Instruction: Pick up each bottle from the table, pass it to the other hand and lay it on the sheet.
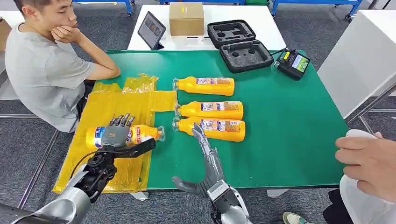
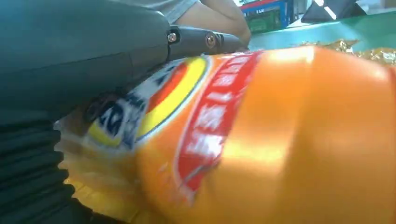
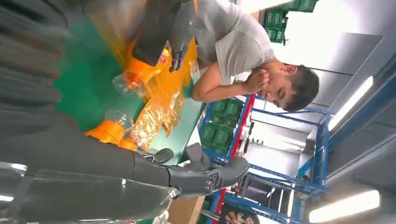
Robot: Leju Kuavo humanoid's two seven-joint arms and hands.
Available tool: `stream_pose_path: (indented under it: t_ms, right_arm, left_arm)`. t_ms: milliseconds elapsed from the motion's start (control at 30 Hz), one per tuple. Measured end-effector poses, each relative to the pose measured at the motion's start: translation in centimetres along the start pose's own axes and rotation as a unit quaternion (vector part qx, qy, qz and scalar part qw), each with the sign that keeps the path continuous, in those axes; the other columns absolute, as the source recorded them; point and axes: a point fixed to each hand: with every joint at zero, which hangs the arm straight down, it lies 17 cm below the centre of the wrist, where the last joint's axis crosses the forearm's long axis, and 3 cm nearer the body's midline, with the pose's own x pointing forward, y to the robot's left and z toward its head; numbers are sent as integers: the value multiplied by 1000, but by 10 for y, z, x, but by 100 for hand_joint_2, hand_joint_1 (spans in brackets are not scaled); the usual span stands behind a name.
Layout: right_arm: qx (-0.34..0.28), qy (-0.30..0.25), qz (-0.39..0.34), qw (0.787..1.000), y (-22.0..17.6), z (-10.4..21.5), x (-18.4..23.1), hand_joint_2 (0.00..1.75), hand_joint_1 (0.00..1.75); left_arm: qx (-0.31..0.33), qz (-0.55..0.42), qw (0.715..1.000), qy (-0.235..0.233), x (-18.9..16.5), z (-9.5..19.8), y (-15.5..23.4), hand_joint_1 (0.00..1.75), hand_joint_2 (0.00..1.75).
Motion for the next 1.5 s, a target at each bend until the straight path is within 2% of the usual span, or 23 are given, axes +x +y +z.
stream_pose_path:
  t_ms: [533,767,933,967,1133,1300,1400,1500]
  right_arm:
    - [-4,3,0,1000,-2,0,-2,175,0]
    - [-15,11,6,1000,-10,1,-8,175,0]
    - [-26,19,15,999,-17,6,-13,175,0]
    - [-27,22,16,999,-18,8,-14,175,0]
    - [-35,29,27,999,-22,14,-18,175,0]
    - [-42,32,38,998,-25,19,-18,175,0]
    - [-44,34,40,998,-25,20,-19,175,0]
    - [-50,38,44,997,-27,23,-20,175,0]
  left_arm:
    - [-4,-1,1000,-14,8,2,-5,0,0]
    - [2,19,998,-62,35,1,-2,0,0]
    - [53,40,990,-122,70,17,8,0,0]
    - [64,48,988,-132,79,23,11,0,175]
    - [152,54,971,-175,115,51,46,0,175]
    - [269,47,936,-223,148,84,99,0,175]
    - [298,46,923,-241,160,95,113,0,175]
    - [330,26,902,-278,178,116,129,0,175]
